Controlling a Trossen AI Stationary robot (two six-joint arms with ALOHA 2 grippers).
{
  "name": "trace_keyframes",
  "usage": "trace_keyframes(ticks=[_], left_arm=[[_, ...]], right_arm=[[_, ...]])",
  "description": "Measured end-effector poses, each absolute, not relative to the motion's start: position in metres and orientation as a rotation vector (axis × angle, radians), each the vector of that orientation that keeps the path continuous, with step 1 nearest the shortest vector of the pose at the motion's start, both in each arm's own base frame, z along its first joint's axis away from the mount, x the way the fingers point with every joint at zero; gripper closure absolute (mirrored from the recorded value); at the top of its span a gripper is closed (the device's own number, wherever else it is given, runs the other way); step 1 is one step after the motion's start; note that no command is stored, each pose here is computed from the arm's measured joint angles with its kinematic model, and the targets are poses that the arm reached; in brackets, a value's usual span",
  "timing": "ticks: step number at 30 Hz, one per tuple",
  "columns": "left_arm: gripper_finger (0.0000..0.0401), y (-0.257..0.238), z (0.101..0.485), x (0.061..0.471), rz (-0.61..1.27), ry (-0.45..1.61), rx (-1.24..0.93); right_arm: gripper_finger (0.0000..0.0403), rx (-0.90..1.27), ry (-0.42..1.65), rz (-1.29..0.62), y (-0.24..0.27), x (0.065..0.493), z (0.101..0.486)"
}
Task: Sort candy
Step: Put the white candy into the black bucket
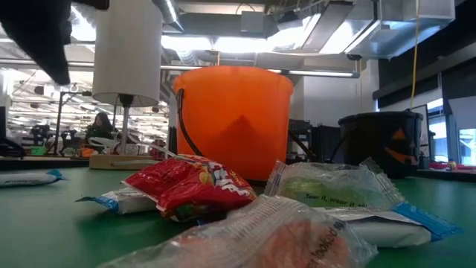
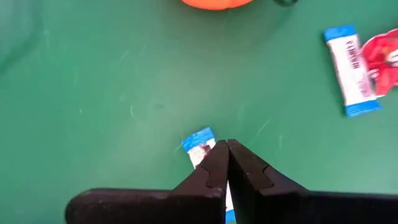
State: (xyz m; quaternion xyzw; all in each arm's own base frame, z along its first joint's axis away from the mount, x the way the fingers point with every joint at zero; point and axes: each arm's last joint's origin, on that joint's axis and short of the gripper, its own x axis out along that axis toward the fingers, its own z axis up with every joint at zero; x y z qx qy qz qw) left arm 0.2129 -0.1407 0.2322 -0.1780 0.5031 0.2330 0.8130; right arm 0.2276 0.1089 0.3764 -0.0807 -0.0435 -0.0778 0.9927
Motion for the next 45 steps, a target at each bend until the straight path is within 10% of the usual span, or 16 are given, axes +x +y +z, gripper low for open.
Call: trace_keyframes(ticks=[15,25,31,39,45], left_arm=[[0.0238,-0.107,0.168,0.213,0.503,1.203,-0.546],[0.0220,-0.090,0.140,0.211,0.457,1.223,-0.663],[0.0244,-0.086,0.134,0.207,0.462,1.211,-0.665],[0.0387,-0.086,0.132,0.206,0.452,1.215,-0.628],[0.0400,-0.090,0.137,0.209,0.422,1.210,-0.579]], right_arm=[[0.0237,-0.154,-0.072,-0.153,0.109,0.228,0.374],[0.0237,-0.154,-0.068,-0.153,0.109,0.228,0.374],[0.0237,-0.157,-0.063,-0.152,0.109,0.228,0.373],[0.0237,-0.157,-0.063,-0.153,0.109,0.228,0.373],[0.0237,-0.158,-0.063,-0.152,0.109,0.228,0.373]])
